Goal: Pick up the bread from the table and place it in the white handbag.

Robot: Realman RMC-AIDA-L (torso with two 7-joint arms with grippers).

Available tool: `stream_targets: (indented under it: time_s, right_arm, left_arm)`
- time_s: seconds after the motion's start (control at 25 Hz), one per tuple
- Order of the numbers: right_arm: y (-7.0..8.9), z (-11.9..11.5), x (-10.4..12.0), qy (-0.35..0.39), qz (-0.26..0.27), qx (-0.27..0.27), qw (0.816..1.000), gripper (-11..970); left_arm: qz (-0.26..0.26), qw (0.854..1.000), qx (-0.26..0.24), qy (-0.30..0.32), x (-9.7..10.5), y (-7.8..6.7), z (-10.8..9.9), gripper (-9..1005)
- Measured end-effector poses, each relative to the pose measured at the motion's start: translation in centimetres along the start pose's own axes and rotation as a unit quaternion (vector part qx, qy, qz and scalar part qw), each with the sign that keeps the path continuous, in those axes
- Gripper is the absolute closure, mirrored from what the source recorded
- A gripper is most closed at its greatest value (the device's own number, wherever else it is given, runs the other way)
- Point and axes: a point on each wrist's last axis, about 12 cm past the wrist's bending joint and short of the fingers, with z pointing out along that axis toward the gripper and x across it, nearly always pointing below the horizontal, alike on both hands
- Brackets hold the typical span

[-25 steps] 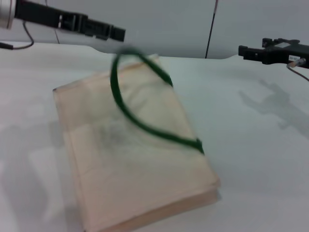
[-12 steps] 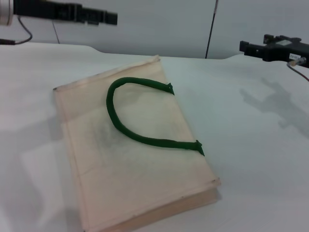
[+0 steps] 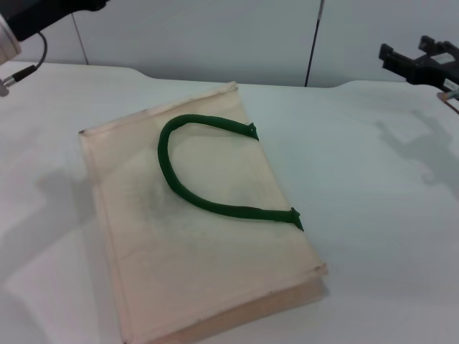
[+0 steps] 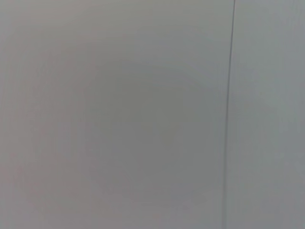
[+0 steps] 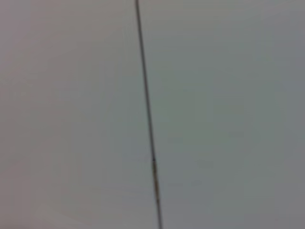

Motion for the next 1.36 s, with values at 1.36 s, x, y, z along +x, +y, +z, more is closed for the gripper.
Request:
stream_targets:
  time_s: [1.36]
  right_arm:
    - [-0.1,-3.9,3.3,-0.147,0.023,0.148,0.978,68]
  left_arm:
    - [0.018,0.964,-0.204,-0.171,8.3,-4.8,-0.3,119]
